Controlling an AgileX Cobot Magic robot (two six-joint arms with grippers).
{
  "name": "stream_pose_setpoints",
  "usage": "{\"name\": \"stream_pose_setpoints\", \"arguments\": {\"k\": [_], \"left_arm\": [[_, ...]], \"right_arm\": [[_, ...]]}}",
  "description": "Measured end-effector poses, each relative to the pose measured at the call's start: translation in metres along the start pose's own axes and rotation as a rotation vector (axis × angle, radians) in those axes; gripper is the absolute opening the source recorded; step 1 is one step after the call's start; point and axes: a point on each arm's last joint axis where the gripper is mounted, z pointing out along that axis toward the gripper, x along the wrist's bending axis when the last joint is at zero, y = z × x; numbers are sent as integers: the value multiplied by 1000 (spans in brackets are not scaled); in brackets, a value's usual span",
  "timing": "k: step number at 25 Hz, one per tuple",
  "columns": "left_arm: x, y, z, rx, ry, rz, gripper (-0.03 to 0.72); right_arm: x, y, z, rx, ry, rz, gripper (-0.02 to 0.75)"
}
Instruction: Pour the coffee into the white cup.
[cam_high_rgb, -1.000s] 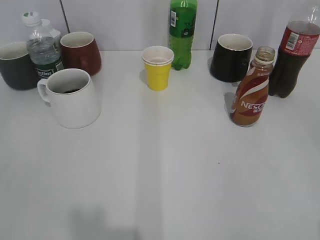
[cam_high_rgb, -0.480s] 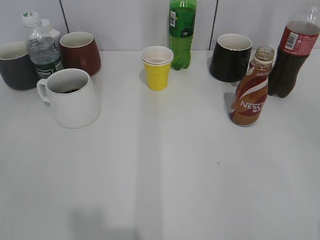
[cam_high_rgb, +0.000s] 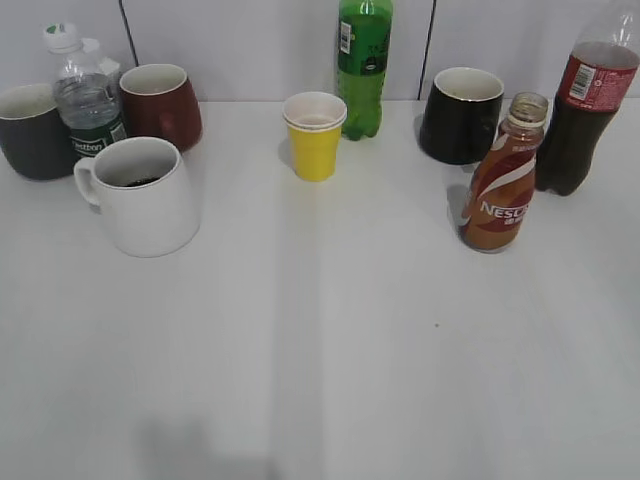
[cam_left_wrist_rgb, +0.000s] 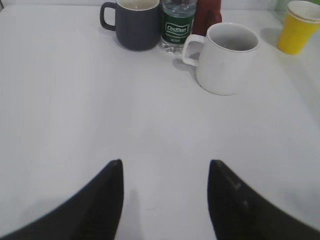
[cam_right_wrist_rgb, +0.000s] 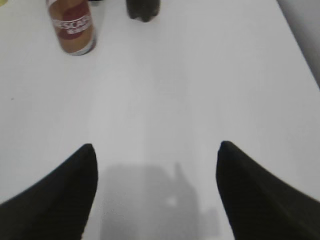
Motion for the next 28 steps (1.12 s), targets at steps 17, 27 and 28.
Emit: {"name": "stream_pose_setpoints", "arguments": {"k": [17,27,28], "left_arm": [[0,0,0,-5,41,-20,414],[0,0,0,-5,41,-20,414],[0,0,0,-5,41,-20,414]], "right_arm": [[0,0,0,-4,-2,1,571],[0,0,0,-3,-2,1,571],[0,0,0,-2,-2,1,571]]}}
